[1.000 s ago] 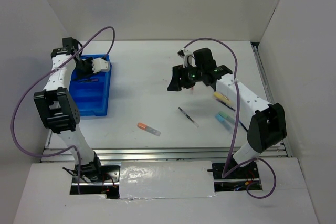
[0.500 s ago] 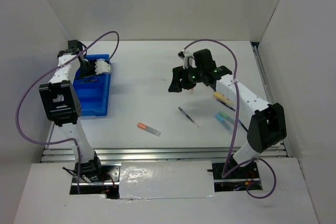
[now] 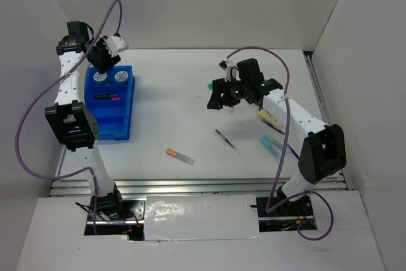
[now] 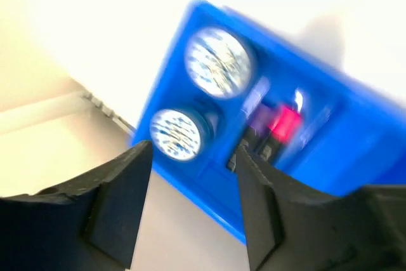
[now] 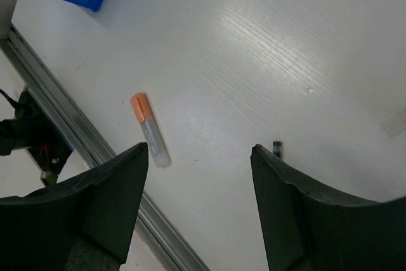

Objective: Sort the stationery into containers
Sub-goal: Place the pen in the storage box, then pick up the pen from the center of the board.

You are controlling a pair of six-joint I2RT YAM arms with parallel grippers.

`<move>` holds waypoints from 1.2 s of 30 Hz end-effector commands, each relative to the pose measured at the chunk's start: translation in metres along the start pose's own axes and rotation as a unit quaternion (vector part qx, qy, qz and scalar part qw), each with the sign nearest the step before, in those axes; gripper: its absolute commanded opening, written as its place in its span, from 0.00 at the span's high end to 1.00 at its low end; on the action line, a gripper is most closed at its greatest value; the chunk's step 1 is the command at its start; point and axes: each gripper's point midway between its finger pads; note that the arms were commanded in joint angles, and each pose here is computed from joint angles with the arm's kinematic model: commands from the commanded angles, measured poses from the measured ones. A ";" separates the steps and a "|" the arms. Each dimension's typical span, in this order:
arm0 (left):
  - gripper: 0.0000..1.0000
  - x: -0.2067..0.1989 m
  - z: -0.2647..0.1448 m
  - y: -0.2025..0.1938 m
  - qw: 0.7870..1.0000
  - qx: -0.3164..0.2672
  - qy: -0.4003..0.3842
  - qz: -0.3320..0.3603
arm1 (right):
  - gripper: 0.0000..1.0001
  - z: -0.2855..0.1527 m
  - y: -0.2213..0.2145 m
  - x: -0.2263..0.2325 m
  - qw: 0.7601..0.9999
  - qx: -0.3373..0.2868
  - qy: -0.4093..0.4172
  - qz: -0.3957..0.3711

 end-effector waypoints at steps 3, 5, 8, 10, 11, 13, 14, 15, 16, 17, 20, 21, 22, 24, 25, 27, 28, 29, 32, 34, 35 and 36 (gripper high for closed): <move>0.38 0.022 -0.033 0.125 0.972 -0.155 0.043 -0.174 | 0.28 -0.014 0.008 -0.026 0.999 -0.021 -0.024 0.029; 0.36 0.009 -0.023 0.171 0.963 -0.188 0.050 -0.186 | 0.28 -0.023 0.011 -0.045 0.998 -0.030 -0.035 0.050; 0.28 -0.023 0.008 0.231 0.954 -0.217 0.036 -0.203 | 0.29 -0.036 0.009 -0.065 0.995 -0.033 -0.047 0.076; 0.28 -0.051 0.041 0.258 0.946 -0.223 -0.007 -0.233 | 0.29 -0.045 0.007 -0.074 0.994 -0.040 -0.058 0.079; 0.28 -0.053 0.051 0.267 0.941 -0.230 -0.013 -0.247 | 0.29 -0.049 0.006 -0.082 0.994 -0.043 -0.071 0.077; 0.27 -0.075 0.084 0.290 0.928 -0.239 -0.068 -0.279 | 0.29 -0.057 0.006 -0.087 0.993 -0.052 -0.082 0.074; 0.27 -0.080 0.093 0.298 0.922 -0.250 -0.087 -0.284 | 0.29 -0.062 0.004 -0.094 0.991 -0.055 -0.089 0.079; 0.24 -0.078 0.097 0.310 0.909 -0.263 -0.100 -0.307 | 0.29 -0.066 0.005 -0.096 0.991 -0.060 -0.092 0.080; 0.18 -0.090 0.125 0.307 0.905 -0.257 -0.120 -0.316 | 0.29 -0.069 0.004 -0.098 0.990 -0.063 -0.094 0.082; 0.16 -0.092 0.130 0.318 0.889 -0.271 -0.138 -0.343 | 0.29 -0.073 0.003 -0.103 0.989 -0.066 -0.097 0.089; 0.15 -0.101 0.163 0.323 0.878 -0.280 -0.158 -0.355 | 0.29 -0.080 0.000 -0.112 0.987 -0.073 -0.102 0.101; 0.16 -0.104 0.178 0.323 0.876 -0.284 -0.155 -0.358 | 0.29 -0.082 0.001 -0.113 0.987 -0.076 -0.103 0.102; 0.16 -0.107 0.185 0.324 0.877 -0.283 -0.153 -0.358 | 0.29 -0.083 0.000 -0.114 0.986 -0.076 -0.103 0.103; 0.17 -0.114 0.202 0.328 0.883 -0.279 -0.146 -0.350 | 0.29 -0.085 0.000 -0.117 0.986 -0.078 -0.105 0.107; 0.18 -0.118 0.207 0.330 0.887 -0.274 -0.144 -0.344 | 0.29 -0.085 -0.001 -0.118 0.985 -0.078 -0.105 0.108; 0.18 -0.125 0.219 0.336 0.901 -0.261 -0.122 -0.323 | 0.29 -0.087 -0.001 -0.119 0.985 -0.079 -0.105 0.112; 0.18 -0.129 0.224 0.336 0.907 -0.252 -0.117 -0.317 | 0.29 -0.087 -0.001 -0.120 0.985 -0.079 -0.105 0.113; 0.18 -0.136 0.225 0.345 0.913 -0.253 -0.113 -0.298 | 0.29 -0.088 0.000 -0.120 0.985 -0.082 -0.105 0.114; 0.18 -0.145 0.236 0.349 0.927 -0.238 -0.103 -0.270 | 0.29 -0.090 0.000 -0.122 0.984 -0.084 -0.106 0.117; 0.18 -0.155 0.246 0.346 0.932 -0.221 -0.105 -0.267 | 0.29 -0.091 0.000 -0.123 0.983 -0.084 -0.105 0.122; 0.18 -0.156 0.251 0.346 0.933 -0.219 -0.103 -0.264 | 0.29 -0.091 0.000 -0.124 0.983 -0.085 -0.103 0.122; 0.18 -0.156 0.255 0.344 0.936 -0.212 -0.096 -0.264 | 0.29 -0.091 0.001 -0.123 0.984 -0.086 -0.100 0.123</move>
Point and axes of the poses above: each gripper's point midway between its finger pads, its own z axis out along the fingers, its own x axis along the line the jaws close on, y = z × x, and after that the axes turned 9 degrees about z, right-handed
